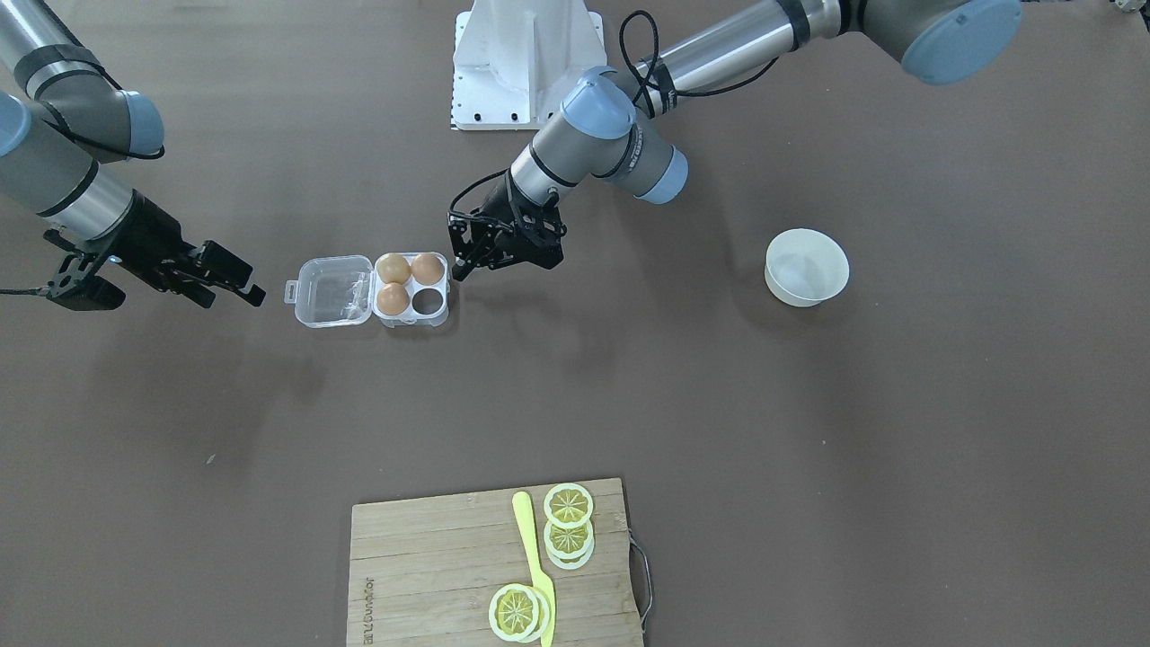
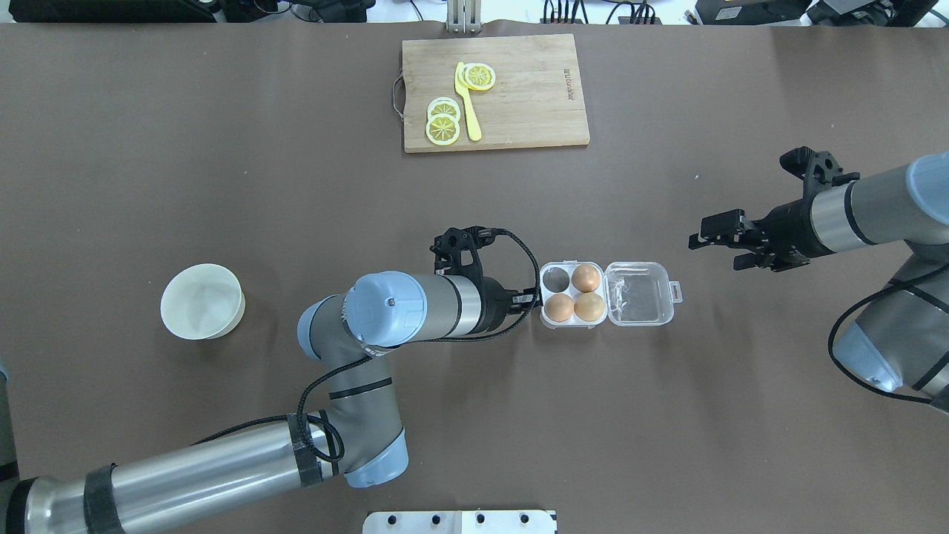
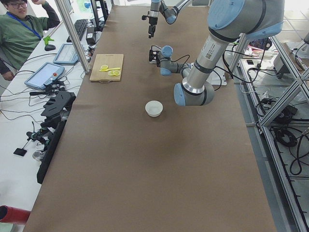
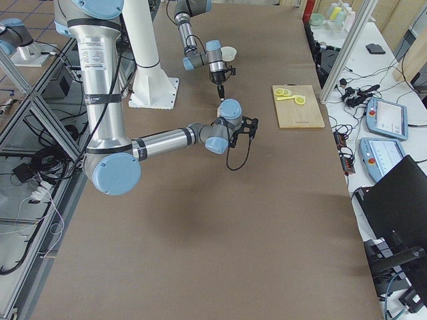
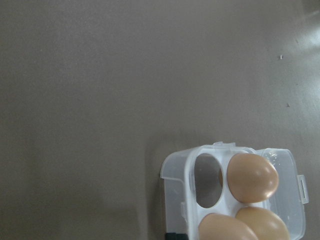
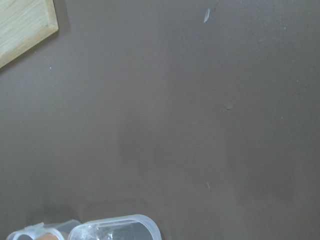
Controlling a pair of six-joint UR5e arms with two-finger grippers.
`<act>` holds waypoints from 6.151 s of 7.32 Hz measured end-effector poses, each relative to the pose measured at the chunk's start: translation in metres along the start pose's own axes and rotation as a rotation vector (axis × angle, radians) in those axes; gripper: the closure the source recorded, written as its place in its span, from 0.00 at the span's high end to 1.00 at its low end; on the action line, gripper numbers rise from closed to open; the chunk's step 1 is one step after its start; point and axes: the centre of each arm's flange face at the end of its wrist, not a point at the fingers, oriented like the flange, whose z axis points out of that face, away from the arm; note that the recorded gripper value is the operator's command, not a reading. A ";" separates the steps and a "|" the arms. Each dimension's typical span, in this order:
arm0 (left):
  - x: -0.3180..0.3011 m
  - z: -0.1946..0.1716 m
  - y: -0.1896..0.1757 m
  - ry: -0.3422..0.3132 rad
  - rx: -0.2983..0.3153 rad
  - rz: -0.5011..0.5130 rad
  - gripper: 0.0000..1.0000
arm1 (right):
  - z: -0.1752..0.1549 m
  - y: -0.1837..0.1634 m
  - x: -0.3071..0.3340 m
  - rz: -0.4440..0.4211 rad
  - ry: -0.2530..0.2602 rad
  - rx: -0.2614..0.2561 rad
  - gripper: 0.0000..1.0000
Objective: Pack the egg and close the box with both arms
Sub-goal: 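Raise the left gripper off the box while the right gripper reaches the open lid, then grasp the edge of the clear lid with the right gripper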
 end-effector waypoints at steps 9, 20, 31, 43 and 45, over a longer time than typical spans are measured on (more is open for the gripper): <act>0.000 0.003 -0.003 -0.012 0.012 0.001 0.00 | 0.021 0.024 0.002 0.024 -0.066 -0.037 0.59; 0.001 0.003 -0.003 -0.011 0.012 0.004 0.00 | 0.046 0.041 0.022 -0.032 -0.123 -0.038 0.31; -0.004 0.002 -0.002 -0.013 0.011 0.006 0.00 | 0.045 0.042 0.022 -0.041 -0.143 -0.036 0.28; -0.005 0.001 -0.002 -0.010 0.010 0.006 0.00 | 0.044 0.046 0.013 -0.038 -0.159 -0.047 0.00; -0.006 0.002 -0.002 -0.011 0.010 0.006 0.00 | 0.038 0.048 0.005 -0.048 -0.174 -0.049 0.00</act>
